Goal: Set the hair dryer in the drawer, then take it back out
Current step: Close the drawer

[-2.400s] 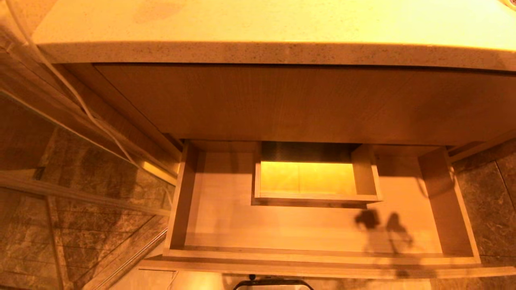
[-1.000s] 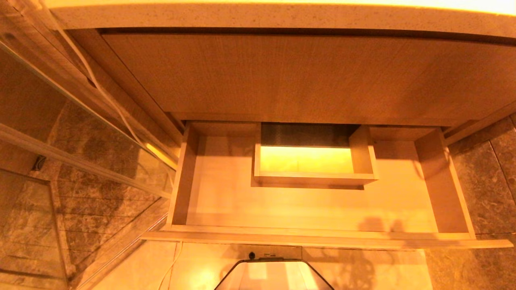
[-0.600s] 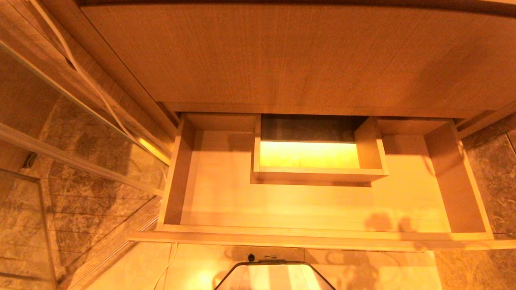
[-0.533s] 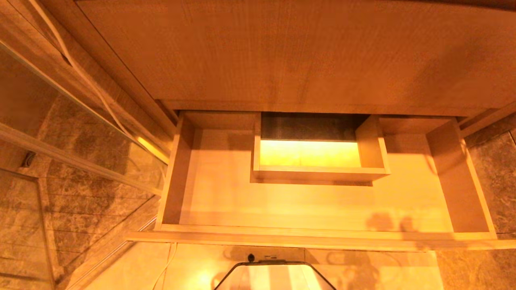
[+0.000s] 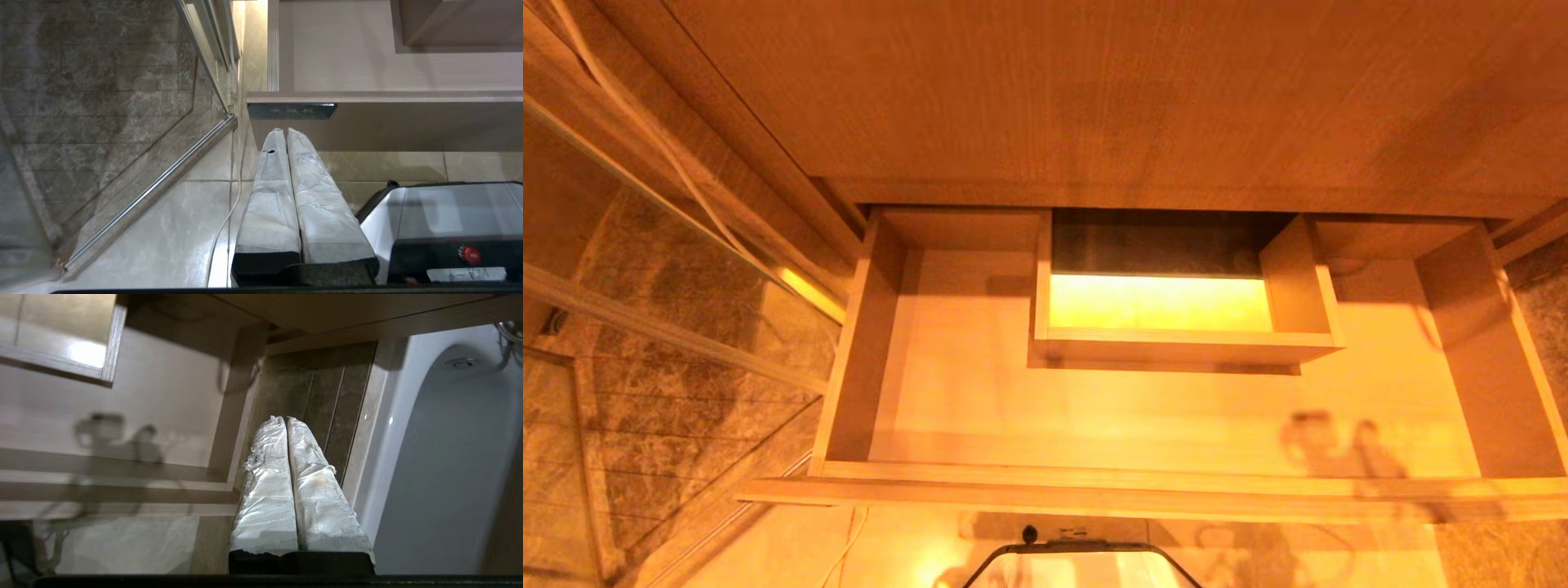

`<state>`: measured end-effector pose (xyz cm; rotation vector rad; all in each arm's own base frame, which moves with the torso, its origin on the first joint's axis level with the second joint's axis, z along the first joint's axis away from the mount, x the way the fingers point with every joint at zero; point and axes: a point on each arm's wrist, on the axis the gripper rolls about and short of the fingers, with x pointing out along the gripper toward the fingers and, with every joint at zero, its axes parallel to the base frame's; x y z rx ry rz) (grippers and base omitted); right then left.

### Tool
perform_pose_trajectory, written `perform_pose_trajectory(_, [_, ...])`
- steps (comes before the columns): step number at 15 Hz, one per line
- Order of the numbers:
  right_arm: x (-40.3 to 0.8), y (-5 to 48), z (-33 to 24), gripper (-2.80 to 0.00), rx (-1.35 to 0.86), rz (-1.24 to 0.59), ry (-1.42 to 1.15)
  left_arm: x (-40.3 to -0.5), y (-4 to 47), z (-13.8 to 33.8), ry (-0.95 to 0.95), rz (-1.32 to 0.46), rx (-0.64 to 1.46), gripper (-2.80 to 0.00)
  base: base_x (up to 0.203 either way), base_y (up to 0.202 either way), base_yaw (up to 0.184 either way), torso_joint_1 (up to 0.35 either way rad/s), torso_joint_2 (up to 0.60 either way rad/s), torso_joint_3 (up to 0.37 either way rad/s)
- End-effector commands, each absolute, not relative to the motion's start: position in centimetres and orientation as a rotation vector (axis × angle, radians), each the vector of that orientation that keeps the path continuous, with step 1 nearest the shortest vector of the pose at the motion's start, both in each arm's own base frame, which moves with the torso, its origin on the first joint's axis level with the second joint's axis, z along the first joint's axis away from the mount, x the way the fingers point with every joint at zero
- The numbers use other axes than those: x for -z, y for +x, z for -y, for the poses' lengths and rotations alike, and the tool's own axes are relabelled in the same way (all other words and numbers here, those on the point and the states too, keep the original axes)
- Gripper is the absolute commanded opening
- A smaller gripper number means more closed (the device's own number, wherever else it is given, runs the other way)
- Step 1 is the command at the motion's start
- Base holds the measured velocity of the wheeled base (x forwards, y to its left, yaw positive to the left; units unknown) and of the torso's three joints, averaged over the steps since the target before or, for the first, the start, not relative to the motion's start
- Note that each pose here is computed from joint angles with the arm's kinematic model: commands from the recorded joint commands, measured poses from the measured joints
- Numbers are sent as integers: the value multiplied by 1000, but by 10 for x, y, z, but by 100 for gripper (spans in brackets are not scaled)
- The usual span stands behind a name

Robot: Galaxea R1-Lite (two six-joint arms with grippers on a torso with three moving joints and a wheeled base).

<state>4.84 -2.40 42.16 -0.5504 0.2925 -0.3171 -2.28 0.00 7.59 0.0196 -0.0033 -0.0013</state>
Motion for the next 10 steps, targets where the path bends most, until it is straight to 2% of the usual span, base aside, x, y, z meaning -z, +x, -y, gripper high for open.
perform_pose_trajectory(1, [-421,49,24,-280,315,-295,-553,-75,-23,0,20,0,2,-280,0,0,0,-98,364,270])
perform_pose_trajectory(6, [-415,51,25,-280,306,-317,-551,-75,-23,0,20,0,2,-280,0,0,0,85,189,267])
perform_pose_trajectory(10, [-397,53,27,-280,268,-433,-512,-75,-23,0,20,0,2,-280,0,0,0,62,39,93])
